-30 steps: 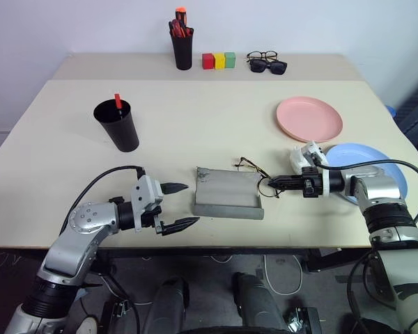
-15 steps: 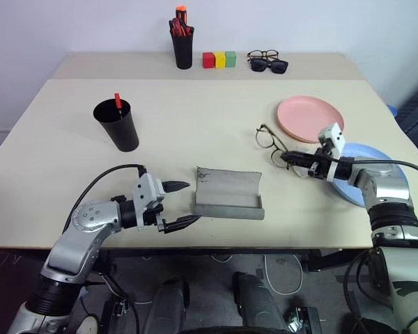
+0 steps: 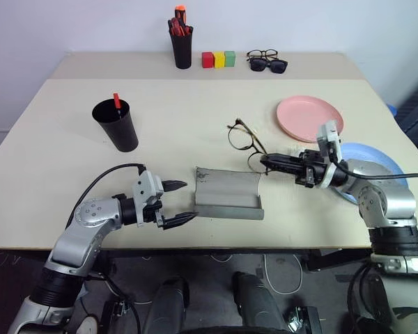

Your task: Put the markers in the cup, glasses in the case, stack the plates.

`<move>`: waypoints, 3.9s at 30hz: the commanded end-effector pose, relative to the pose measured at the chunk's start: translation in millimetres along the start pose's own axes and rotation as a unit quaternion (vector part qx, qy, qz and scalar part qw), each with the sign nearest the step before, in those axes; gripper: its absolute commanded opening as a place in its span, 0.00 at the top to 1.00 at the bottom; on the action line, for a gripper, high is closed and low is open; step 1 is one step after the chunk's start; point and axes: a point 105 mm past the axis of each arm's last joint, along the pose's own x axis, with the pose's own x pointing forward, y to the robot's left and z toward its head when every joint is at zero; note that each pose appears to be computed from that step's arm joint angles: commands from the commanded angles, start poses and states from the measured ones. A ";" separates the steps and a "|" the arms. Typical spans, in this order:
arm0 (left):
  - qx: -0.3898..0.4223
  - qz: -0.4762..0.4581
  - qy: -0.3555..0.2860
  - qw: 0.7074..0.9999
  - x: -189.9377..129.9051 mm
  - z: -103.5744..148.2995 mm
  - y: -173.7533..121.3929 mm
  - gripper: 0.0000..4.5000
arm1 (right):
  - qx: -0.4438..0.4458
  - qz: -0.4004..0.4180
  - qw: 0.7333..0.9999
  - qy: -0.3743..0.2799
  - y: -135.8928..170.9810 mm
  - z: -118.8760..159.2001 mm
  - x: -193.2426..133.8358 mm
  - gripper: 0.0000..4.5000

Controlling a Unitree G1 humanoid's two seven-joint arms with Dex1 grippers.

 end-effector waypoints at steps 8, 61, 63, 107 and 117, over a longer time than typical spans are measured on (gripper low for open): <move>0.029 0.044 0.001 0.999 -18.7 7.6 18.3 0.02 | -0.005 0.024 0.999 0.033 22.6 -27.4 15.7 0.99; 0.125 -0.353 0.143 0.916 76.8 57.8 20.7 0.99 | -0.123 -0.287 0.936 0.161 72.6 -77.1 -137.4 0.00; 0.121 -0.368 0.149 0.910 71.4 55.0 10.0 0.99 | -0.121 -0.289 0.936 0.163 71.0 -78.5 -137.0 0.00; 0.112 -0.184 0.005 0.976 75.4 110.7 -6.4 0.00 | -0.056 -0.450 0.863 0.223 -64.7 -79.4 -174.3 0.98; 0.110 -0.178 0.003 0.978 78.1 110.7 -6.7 0.00 | -0.084 -0.453 0.854 0.242 -64.2 -75.9 -177.9 0.98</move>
